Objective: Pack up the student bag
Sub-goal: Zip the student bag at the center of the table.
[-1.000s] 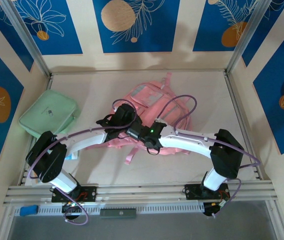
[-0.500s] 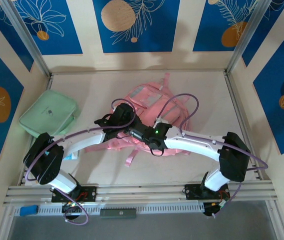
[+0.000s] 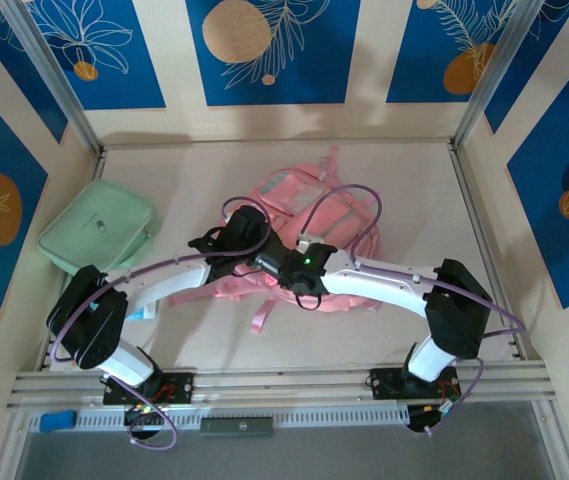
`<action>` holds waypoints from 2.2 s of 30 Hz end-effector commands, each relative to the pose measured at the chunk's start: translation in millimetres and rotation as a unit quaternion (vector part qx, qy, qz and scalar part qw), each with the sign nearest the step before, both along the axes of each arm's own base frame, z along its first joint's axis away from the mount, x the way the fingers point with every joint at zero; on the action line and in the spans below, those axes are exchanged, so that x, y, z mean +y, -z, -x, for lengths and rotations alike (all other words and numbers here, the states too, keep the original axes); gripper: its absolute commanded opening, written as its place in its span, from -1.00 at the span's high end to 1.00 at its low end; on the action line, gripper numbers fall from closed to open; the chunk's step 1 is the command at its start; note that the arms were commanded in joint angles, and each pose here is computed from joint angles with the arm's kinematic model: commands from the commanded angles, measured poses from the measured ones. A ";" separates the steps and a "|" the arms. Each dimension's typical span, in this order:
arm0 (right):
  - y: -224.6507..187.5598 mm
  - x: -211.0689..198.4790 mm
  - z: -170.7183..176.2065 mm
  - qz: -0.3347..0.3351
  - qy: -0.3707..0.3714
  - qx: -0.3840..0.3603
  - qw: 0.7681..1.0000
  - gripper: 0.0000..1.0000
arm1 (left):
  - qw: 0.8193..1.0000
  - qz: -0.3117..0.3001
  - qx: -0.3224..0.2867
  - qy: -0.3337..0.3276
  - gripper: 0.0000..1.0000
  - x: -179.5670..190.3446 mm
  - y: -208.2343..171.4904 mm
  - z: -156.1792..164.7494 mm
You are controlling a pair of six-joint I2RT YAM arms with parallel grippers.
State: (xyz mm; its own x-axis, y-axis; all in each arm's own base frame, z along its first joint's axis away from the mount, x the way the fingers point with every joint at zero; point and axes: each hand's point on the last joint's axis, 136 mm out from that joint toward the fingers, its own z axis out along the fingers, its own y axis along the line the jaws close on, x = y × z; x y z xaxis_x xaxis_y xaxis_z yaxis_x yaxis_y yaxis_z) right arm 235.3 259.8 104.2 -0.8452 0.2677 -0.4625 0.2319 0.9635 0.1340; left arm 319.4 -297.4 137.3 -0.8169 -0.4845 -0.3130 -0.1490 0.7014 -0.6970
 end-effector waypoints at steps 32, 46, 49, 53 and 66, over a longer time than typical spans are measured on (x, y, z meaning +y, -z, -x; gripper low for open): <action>-20.3 -6.3 12.4 -0.026 -0.238 0.020 0.971 1.00 | 0.997 -0.010 -0.067 0.038 0.53 40.4 -49.1 -33.8; -15.5 1.4 14.2 -0.044 -0.235 0.033 0.971 1.00 | 0.986 0.159 -0.013 -0.049 -0.03 -6.7 -30.9 38.1; -13.7 2.4 14.1 -0.046 -0.234 0.033 0.971 1.00 | 0.987 0.152 -0.005 -0.057 -0.04 -19.8 -23.7 36.7; -12.2 1.6 12.7 -0.043 -0.232 0.032 0.971 1.00 | 0.988 0.139 -0.009 -0.069 0.02 -26.6 -18.0 28.4; -18.6 -10.6 5.2 -0.026 -0.224 0.028 0.974 1.00 | 0.993 0.054 -0.014 -0.103 0.86 -1.2 4.8 22.8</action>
